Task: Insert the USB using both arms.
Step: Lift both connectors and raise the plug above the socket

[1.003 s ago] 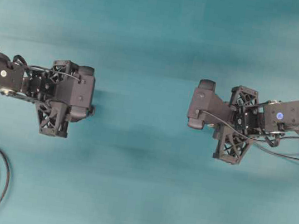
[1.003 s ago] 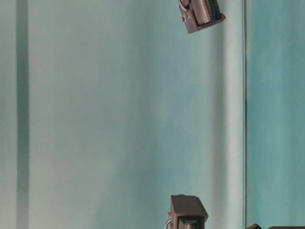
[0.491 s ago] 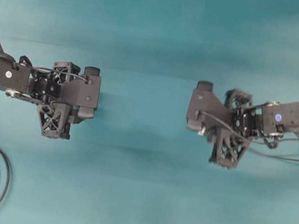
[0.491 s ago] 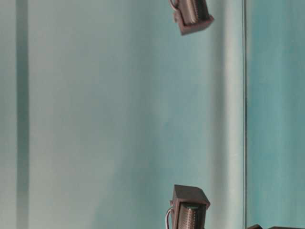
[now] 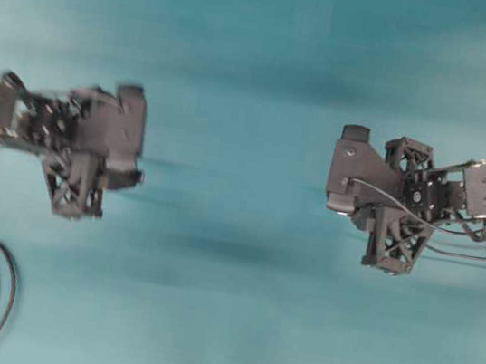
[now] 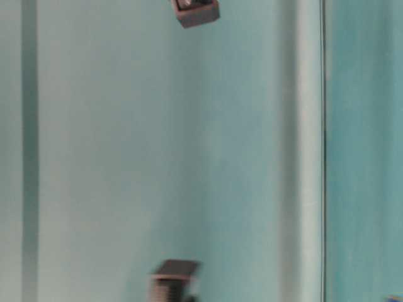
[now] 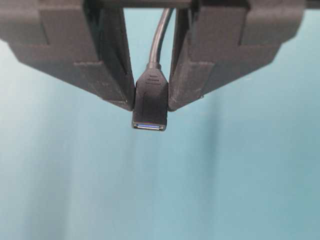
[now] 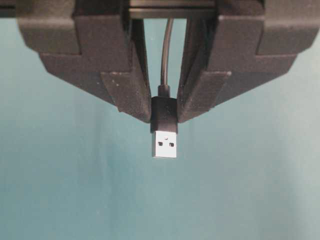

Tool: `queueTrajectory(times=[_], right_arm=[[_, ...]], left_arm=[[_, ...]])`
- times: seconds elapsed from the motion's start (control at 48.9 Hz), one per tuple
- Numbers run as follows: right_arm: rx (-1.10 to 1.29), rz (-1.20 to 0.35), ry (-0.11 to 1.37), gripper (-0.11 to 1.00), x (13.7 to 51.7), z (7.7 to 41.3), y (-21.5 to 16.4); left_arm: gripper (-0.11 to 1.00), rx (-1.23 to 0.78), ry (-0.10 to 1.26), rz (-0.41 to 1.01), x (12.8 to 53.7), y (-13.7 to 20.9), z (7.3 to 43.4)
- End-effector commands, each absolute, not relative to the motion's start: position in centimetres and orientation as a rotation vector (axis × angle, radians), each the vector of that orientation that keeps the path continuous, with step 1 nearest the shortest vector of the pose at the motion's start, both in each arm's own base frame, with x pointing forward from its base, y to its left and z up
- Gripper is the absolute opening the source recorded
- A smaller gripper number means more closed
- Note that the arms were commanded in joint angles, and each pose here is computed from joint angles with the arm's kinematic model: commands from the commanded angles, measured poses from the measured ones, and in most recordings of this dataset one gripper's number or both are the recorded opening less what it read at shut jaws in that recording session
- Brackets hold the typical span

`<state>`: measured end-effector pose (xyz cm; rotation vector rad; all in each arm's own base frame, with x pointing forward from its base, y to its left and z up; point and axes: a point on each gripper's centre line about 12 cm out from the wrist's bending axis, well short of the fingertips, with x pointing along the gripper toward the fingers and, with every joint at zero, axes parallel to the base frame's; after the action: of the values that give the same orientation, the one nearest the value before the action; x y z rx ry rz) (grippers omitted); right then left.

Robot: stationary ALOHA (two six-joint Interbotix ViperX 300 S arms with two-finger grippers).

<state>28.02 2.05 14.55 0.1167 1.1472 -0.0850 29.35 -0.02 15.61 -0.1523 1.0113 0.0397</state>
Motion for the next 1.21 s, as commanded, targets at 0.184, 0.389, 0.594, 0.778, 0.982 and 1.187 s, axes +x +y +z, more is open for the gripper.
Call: queueTrajectory(times=[0.184,0.389,0.594,0.778,0.982,1.187], right_arm=[[-0.091,-0.163,1.086,0.17,28.6,18.8,-0.4],[-0.257,-0.267,1.045,0.17,29.2,21.1,-2.2],[-0.415,-0.302,1.006,0.17,29.6,22.3,-2.3],[-0.668,-0.331,0.952,0.17,29.9,23.9,-0.9],[-0.925,-0.517,0.932,0.17,29.4,24.8,0.4],[-1.093,-0.53,0.934,0.17,30.6,22.2,2.6]], left_arm=[[0.23,-0.371,0.951,0.102,28.1,2.0,21.0],[0.23,-0.451,1.009,0.009,28.3,2.9,24.3],[0.23,-0.651,0.987,-0.17,28.5,5.0,25.5],[0.23,-0.906,0.942,-0.336,29.0,6.4,23.3],[0.23,-1.019,0.906,-0.512,31.5,7.5,21.0],[0.23,-1.031,0.895,-0.654,34.0,8.8,21.5]])
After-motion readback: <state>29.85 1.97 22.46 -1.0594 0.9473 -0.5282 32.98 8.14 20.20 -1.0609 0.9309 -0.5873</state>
